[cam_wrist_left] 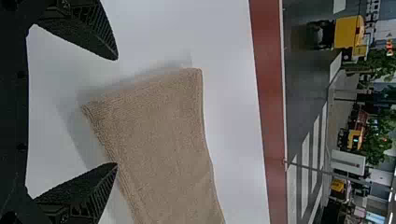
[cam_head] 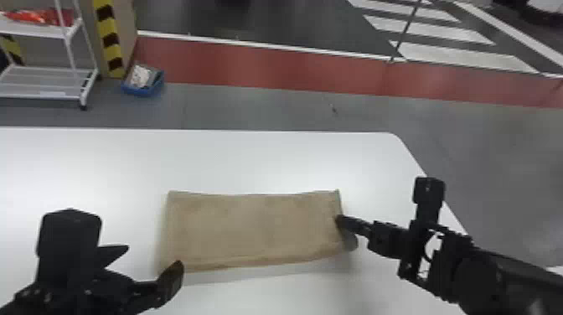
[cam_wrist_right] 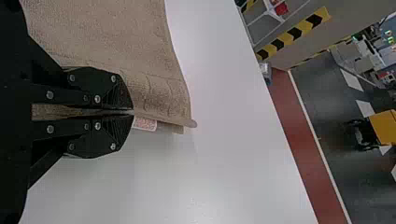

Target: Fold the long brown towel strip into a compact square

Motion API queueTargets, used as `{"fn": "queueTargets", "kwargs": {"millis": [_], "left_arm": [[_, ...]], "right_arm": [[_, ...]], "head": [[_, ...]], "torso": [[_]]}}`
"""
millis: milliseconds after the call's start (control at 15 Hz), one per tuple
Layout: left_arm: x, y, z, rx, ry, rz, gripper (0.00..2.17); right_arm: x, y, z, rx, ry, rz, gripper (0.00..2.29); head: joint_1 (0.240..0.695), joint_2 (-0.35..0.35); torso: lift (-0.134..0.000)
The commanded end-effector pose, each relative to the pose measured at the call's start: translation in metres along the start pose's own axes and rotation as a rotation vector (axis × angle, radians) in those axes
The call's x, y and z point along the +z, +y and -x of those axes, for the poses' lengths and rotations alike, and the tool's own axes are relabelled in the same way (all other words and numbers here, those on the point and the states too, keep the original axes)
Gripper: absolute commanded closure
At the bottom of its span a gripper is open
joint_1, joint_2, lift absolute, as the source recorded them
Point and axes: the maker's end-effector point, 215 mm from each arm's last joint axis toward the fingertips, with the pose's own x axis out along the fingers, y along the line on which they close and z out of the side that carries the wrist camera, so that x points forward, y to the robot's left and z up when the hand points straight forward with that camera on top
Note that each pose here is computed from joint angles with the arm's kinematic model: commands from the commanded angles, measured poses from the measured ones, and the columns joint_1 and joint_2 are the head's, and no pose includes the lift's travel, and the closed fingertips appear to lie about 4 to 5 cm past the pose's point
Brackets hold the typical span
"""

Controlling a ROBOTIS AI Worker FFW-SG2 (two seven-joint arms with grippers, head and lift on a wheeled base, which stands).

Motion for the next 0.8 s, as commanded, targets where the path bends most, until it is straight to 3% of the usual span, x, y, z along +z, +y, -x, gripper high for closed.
{"fn": "queueTargets", "kwargs": {"millis": [0, 400, 733], "left_arm": [[0.007, 0.009, 0.006, 0.006, -0.016, 0.015, 0.08], [0.023, 0.031, 0.017, 0.033, -0.051, 0.04, 0.08], [0.032, 0.068, 0.023, 0.083, -0.076, 0.077, 0.08]], "right_arm": [[0.014, 0.011, 0.013, 0.027, -0.028, -0.002, 1.06], [0.026, 0.007, 0.025, 0.023, -0.05, -0.023, 1.05], [0.04, 0.039, 0.03, 0.087, -0.084, -0.01, 1.05]], "head": [[0.695, -0.241], [0.695, -0.218], [0.695, -0.188]], "torso": [[-0.124], [-0.124], [-0.124]]}}
